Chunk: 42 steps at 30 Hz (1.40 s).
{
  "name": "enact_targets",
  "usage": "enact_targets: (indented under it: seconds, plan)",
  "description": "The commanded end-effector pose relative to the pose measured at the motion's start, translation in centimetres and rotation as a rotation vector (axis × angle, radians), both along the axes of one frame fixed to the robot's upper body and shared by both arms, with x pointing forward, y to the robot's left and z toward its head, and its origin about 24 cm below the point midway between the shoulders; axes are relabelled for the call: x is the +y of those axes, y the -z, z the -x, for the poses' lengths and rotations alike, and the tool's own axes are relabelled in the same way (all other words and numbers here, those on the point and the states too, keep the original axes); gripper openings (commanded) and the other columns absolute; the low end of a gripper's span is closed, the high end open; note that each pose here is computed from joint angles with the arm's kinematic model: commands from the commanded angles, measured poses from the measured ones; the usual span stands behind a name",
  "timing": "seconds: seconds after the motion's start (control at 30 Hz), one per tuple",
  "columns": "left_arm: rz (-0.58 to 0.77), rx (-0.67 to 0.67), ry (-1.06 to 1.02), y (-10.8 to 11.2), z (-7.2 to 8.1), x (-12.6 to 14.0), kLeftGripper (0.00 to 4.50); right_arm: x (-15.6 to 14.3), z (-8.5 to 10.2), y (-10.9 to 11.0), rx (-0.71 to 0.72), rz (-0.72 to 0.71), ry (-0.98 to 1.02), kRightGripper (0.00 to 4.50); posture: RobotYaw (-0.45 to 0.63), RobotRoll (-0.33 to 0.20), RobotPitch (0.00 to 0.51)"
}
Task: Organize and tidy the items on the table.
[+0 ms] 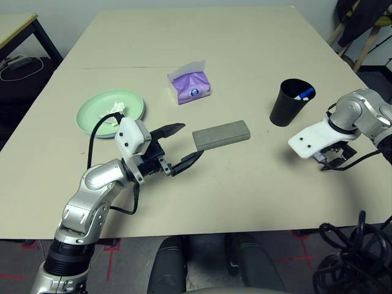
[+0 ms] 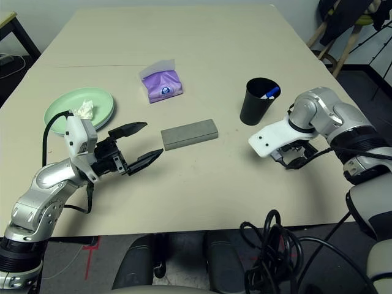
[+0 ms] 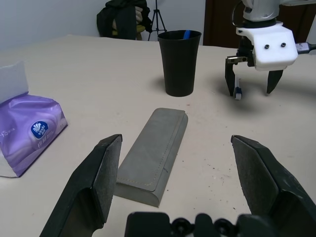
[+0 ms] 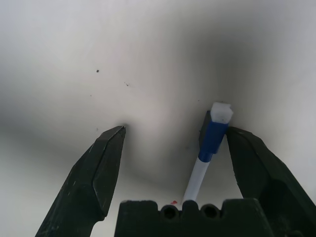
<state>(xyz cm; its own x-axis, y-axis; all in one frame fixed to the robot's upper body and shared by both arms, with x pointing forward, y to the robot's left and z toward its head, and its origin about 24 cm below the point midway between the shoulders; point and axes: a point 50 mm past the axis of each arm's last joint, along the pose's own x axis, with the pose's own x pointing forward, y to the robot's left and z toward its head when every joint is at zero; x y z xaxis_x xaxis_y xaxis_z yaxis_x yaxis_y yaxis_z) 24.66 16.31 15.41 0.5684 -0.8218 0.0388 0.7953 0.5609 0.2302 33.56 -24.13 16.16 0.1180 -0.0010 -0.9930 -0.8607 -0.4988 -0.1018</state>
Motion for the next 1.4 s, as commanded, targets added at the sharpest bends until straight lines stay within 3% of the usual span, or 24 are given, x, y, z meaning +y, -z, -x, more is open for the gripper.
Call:
enact_targets:
  seconds: [0.03,0.07,0.17,0.5,0.77,0.87,1.2,1.4]
  plan:
    - [-0.009,-0.007,0.001,0.0,0.4,-0.1,4.5,0.0,0.4,1.3,0.014,0.009,-0.03,4.45,0.05,0.0,0.165]
    - [-0.009,-0.007,0.001,0.0,0.4,-0.1,4.5,0.0,0.5,1.4,0.015,0.007,-0.032,4.45,0.05,0.0,0.165]
    - [-0.008,-0.005,0.001,0.0,0.4,-0.1,4.5,0.1,0.8,1.8,0.016,0.004,-0.042,3.84,0.05,0.0,0.165]
    - [-0.013,-0.004,0.013,0.0,0.3,-0.3,4.5,0.3,1.8,2.5,0.024,-0.033,-0.043,0.31,0.03,0.0,0.168]
    - [-0.015,-0.003,0.017,0.0,0.3,-0.2,4.5,0.1,1.9,2.4,0.024,-0.051,-0.023,0.31,0.03,0.0,0.165]
    - [-0.02,-0.003,0.017,0.0,0.2,-0.2,4.5,0.9,1.5,1.4,0.02,-0.137,0.032,0.31,0.03,0.0,0.165]
    - [-0.02,-0.005,0.024,-0.1,0.1,-0.3,4.5,5.1,1.8,-2.4,0.084,-0.542,0.179,0.31,0.02,0.0,0.158]
    - [-0.022,-0.006,0.027,-0.1,0.0,-0.3,4.5,7.7,1.6,-5.7,0.113,-0.912,0.271,0.31,0.02,0.0,0.158]
